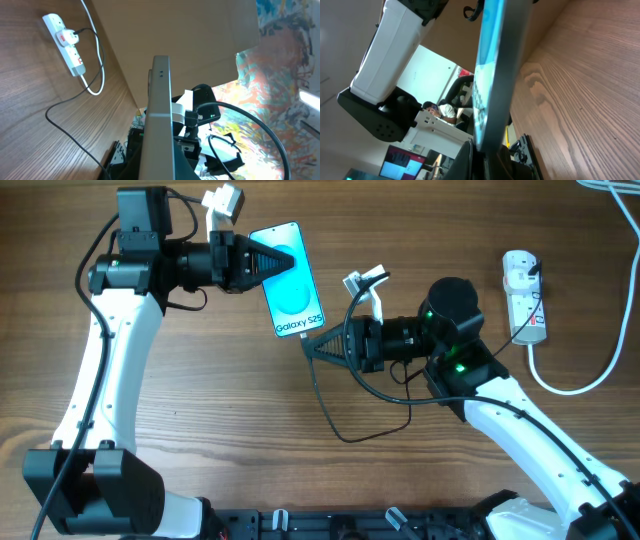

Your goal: Plug charger to phone and switch on socket

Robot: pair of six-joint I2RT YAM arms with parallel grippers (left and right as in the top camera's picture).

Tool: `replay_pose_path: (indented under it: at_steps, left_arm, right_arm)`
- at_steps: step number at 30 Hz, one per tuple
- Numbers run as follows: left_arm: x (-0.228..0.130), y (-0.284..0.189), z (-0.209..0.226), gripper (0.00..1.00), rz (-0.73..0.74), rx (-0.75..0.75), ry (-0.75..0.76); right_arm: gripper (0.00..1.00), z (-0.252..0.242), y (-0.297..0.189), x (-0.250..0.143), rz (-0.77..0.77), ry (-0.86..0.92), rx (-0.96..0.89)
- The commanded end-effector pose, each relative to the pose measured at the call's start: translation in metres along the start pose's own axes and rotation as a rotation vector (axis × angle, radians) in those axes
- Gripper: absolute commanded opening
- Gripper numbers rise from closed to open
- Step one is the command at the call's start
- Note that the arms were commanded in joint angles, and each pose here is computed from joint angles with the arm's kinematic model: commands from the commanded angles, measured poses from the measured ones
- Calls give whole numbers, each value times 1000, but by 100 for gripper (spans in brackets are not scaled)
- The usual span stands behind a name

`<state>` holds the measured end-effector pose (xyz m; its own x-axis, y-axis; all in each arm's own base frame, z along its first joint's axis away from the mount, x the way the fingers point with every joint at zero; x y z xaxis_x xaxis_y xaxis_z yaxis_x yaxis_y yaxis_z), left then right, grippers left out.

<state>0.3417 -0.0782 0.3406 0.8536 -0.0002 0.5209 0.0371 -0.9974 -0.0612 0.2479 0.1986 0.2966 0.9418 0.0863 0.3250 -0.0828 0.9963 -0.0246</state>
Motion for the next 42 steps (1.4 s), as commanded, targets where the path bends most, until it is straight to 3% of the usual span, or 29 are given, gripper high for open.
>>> replay_pose_path:
  at_steps: [1,32,42]
  left_arm:
    - [0,0,-10,4,10,-47,13]
    - [-2,9,-12,4,33,-60,22]
    - [-11,41,-19,4,113,-107,31]
  right_arm:
    - [4,1,-1,1,6,-23,7]
    - [5,-2,-11,8,-54,4,-15]
    - [5,-3,-17,14,-102,2,-29]
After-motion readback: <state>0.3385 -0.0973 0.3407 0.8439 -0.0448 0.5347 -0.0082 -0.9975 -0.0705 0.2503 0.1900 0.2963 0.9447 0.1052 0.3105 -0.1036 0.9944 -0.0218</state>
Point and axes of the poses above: each gripper's point midway between its finger pads, its own y axis out along the fingers, its own z axis along the line the jaws close on, x = y × z, the point moved 10 cm from there along -y, back along the fingers, and after that the axes turned 11 degrees about y, right-handed, at the moved point
